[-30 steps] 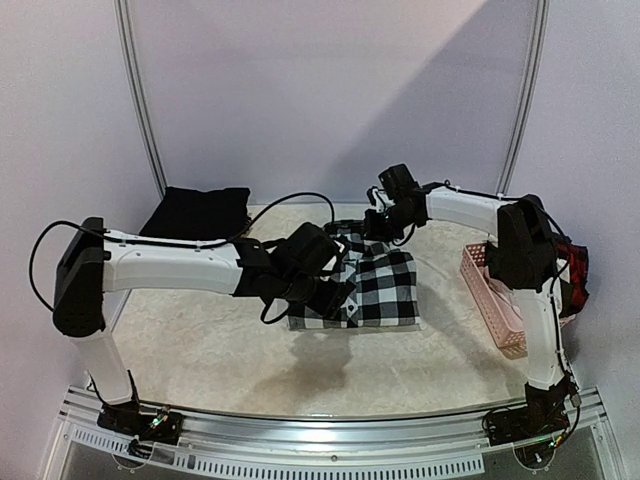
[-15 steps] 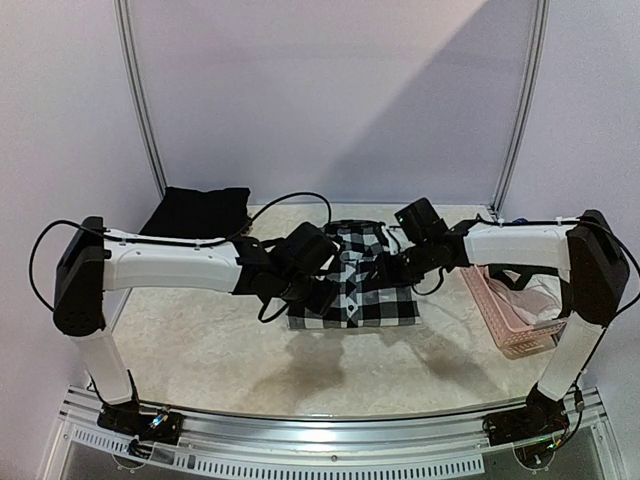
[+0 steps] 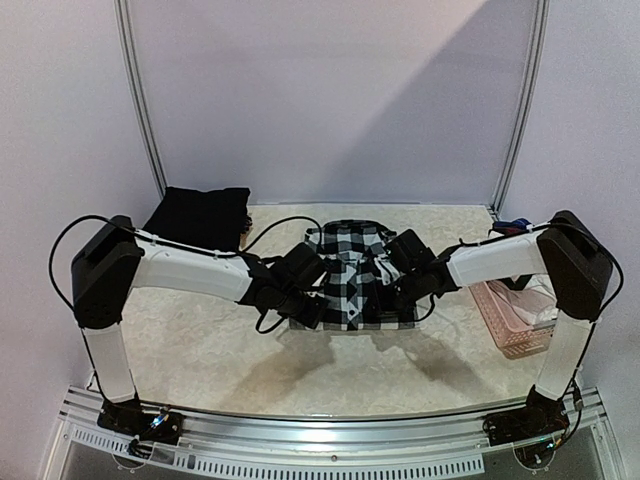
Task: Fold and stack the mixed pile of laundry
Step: Adjust the 2/3-rectangle-folded shirt at the center of the board.
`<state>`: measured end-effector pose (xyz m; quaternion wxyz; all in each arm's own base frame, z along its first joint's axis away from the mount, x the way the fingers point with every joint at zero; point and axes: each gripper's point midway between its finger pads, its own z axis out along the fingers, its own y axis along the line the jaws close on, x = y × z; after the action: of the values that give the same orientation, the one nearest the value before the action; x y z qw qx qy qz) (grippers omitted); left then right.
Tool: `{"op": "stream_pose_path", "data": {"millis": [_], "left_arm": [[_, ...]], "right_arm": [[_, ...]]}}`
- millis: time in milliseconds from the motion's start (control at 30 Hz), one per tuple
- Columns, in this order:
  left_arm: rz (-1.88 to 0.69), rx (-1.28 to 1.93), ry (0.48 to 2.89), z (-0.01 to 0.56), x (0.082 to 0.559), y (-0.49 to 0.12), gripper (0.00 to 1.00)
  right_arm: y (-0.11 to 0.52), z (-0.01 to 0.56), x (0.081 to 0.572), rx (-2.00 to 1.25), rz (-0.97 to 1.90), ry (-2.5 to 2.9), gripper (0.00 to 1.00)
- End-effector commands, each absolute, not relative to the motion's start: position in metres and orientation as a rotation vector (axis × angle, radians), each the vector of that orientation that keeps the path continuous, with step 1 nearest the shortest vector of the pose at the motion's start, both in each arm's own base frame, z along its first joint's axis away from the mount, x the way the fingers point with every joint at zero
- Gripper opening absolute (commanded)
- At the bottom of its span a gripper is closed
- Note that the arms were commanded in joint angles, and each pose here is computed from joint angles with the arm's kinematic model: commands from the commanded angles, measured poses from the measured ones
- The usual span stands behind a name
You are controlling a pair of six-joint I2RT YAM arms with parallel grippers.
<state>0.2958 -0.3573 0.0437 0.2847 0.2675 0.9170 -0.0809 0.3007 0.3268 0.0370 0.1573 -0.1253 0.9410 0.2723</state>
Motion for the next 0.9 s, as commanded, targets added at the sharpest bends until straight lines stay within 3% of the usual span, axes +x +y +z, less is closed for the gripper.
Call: {"op": "stream_pose_path", "data": {"millis": [0, 533, 867], "left_arm": [[-0.26, 0.668, 2.482, 0.026, 0.295, -0.352, 0.51], [-0.202, 0.571, 2.557, -0.008, 0.266, -0.305, 0.47], [-0.116, 0.564, 2.512, 0.024, 0.251, -0.296, 0.48]], "right_arm": [[0.313, 0.013, 0.299, -0.31, 0.725, 2.733, 0.15], [0.237, -0.011, 0.27, -0.171, 0.472, 2.805, 0.15], [0.22, 0.027, 0.263, -0.126, 0.441, 2.748, 0.15]]}}
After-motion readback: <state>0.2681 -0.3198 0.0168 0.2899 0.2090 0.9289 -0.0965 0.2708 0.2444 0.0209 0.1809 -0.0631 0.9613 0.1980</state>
